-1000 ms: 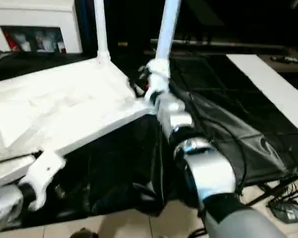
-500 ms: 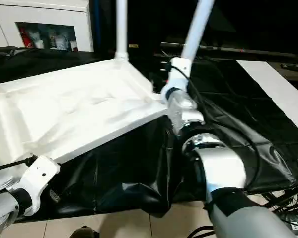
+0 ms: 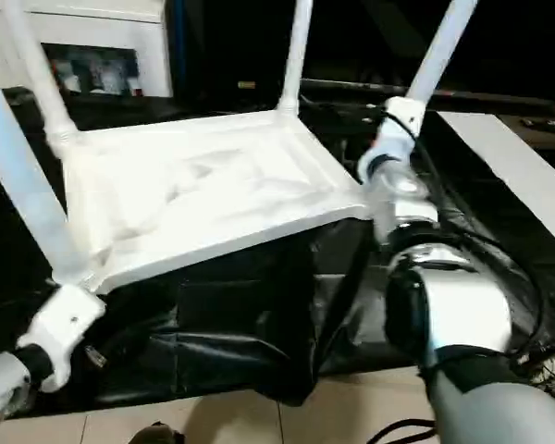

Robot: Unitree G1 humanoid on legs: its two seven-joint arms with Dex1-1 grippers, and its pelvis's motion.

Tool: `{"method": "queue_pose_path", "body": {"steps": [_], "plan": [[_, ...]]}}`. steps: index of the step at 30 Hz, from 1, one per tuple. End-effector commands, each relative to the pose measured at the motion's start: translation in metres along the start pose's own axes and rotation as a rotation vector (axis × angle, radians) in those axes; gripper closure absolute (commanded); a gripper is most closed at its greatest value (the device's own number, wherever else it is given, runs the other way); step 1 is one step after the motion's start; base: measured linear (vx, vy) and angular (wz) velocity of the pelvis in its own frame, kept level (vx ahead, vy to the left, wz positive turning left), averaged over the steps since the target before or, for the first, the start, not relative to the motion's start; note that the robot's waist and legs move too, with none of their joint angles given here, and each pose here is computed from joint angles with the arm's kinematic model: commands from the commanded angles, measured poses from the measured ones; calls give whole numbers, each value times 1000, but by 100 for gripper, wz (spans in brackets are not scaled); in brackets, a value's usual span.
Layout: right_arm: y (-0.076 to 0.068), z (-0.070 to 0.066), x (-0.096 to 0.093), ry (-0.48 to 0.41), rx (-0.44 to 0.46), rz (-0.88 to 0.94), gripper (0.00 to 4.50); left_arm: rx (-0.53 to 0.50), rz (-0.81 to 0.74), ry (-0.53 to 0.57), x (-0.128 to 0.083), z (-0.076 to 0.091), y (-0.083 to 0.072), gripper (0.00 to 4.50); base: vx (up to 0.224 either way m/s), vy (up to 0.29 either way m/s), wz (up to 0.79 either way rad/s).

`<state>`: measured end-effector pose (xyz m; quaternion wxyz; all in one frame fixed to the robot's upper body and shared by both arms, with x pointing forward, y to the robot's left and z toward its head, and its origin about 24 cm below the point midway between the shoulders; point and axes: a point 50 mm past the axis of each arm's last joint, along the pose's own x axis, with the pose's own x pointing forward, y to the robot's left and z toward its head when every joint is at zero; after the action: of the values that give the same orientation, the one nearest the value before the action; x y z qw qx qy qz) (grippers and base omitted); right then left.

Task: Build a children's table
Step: Rotate table base

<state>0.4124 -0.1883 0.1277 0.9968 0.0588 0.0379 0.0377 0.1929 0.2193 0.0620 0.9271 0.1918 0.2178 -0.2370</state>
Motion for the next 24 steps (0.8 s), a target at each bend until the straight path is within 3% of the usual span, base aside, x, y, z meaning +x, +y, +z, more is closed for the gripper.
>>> {"method": "queue_pose_path", "body": {"steps": [1, 3, 4, 5, 6, 9, 14, 19, 20, 24], "plan": [[4, -2, -2, -3, -42, 124, 50, -25, -11, -91, -7, 6, 6, 11, 0, 0, 0], [9, -7, -3, 10, -43, 191, 50, -47, -18, -136, -14, 6, 10, 11, 0, 0, 0], [17, -23, -8, 48, -87, 315, 50, -104, -26, -159, -31, 0, 21, 11, 0, 0, 0], [17, -24, -8, 49, -89, 318, 50, -106, -26, -159, -32, 0, 22, 11, 0, 0, 0], [17, -25, -9, 54, -92, 326, 50, -107, -26, -157, -33, -1, 23, 11, 0, 0, 0], [22, -51, -19, 115, -129, 414, 50, -125, -39, -90, -60, -14, 43, 11, 0, 0, 0], [23, -70, -30, 151, -117, 508, 50, -179, -39, -88, -83, -14, 66, 11, 0, 0, 0], [21, -82, -37, 192, -123, 552, 50, -131, 88, -195, -79, -2, 89, 11, 0, 0, 0], [19, -88, -39, 227, -147, 537, 50, -108, 152, -252, -71, 5, 98, 11, 0, 0, 0], [15, -100, -43, 274, -159, 481, 50, -126, 142, -363, -47, 22, 103, 11, 0, 0, 0]]}}
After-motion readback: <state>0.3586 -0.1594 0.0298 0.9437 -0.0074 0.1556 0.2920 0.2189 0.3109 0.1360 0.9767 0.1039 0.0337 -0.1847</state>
